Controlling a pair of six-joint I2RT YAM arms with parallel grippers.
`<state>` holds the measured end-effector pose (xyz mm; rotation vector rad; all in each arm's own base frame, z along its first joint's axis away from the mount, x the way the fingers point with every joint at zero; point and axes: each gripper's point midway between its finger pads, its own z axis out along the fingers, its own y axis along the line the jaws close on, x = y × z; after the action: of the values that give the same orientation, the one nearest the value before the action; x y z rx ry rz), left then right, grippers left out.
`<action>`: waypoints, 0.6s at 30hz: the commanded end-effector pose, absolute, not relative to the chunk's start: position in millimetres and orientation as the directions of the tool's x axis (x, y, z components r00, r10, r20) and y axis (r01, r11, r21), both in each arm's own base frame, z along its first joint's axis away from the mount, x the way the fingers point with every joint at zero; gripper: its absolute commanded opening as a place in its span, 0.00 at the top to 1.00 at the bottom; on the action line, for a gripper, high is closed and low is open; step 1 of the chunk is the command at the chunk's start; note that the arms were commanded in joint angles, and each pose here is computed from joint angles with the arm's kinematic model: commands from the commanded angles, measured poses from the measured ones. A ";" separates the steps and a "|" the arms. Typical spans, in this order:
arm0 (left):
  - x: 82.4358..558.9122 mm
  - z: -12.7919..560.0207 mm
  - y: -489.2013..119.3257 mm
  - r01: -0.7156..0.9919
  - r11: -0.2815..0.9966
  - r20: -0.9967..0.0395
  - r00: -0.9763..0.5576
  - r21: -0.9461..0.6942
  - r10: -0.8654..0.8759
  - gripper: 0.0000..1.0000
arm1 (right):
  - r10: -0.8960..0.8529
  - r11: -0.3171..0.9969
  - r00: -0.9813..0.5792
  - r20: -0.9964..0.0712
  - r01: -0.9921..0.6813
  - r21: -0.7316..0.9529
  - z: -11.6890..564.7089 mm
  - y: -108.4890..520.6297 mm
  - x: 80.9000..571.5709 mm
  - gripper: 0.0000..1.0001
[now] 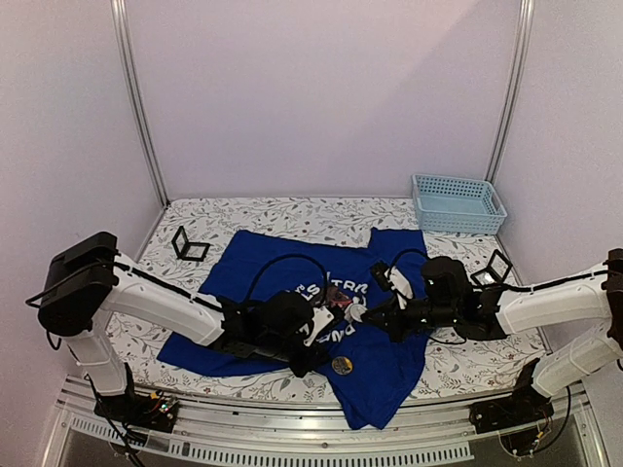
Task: Pin the brooch onto the clothing
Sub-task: Pick up the clothing with brooches at the center of the board.
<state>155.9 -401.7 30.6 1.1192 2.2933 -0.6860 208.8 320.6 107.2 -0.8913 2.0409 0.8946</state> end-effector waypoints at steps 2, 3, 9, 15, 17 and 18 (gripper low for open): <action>166.3 36.4 -404.7 0.784 0.574 -0.628 -0.574 -0.236 0.526 1.00 | -0.276 0.528 -0.489 -0.827 -0.796 0.295 110.1 320.7 206.9 1.00; 167.2 41.2 -405.2 0.777 0.579 -0.634 -0.581 -0.246 0.510 1.00 | -0.277 0.531 -0.486 -0.829 -0.797 0.289 110.1 320.4 206.7 1.00; 159.2 93.8 -413.4 0.726 0.531 -0.709 -0.641 -0.436 0.294 1.00 | -0.277 0.590 -0.425 -0.861 -0.783 0.197 112.4 318.4 204.8 1.00; 148.0 121.3 -415.7 0.700 0.436 -0.715 -0.679 -0.566 0.163 1.00 | -0.194 0.630 -0.357 -0.914 -0.759 0.163 132.0 319.2 201.6 1.00; 146.6 124.1 -416.9 0.700 0.423 -0.716 -0.681 -0.576 0.153 1.00 | -0.168 0.654 -0.362 -0.917 -0.737 0.171 134.6 320.3 201.2 1.00; 146.8 125.1 -418.0 0.698 0.419 -0.716 -0.683 -0.580 0.146 1.00 | -0.158 0.661 -0.363 -0.918 -0.730 0.174 135.5 321.8 200.1 1.00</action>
<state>146.8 -406.5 96.0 0.7819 2.1896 -1.0893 189.4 323.1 116.8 -0.8458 1.9304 0.7571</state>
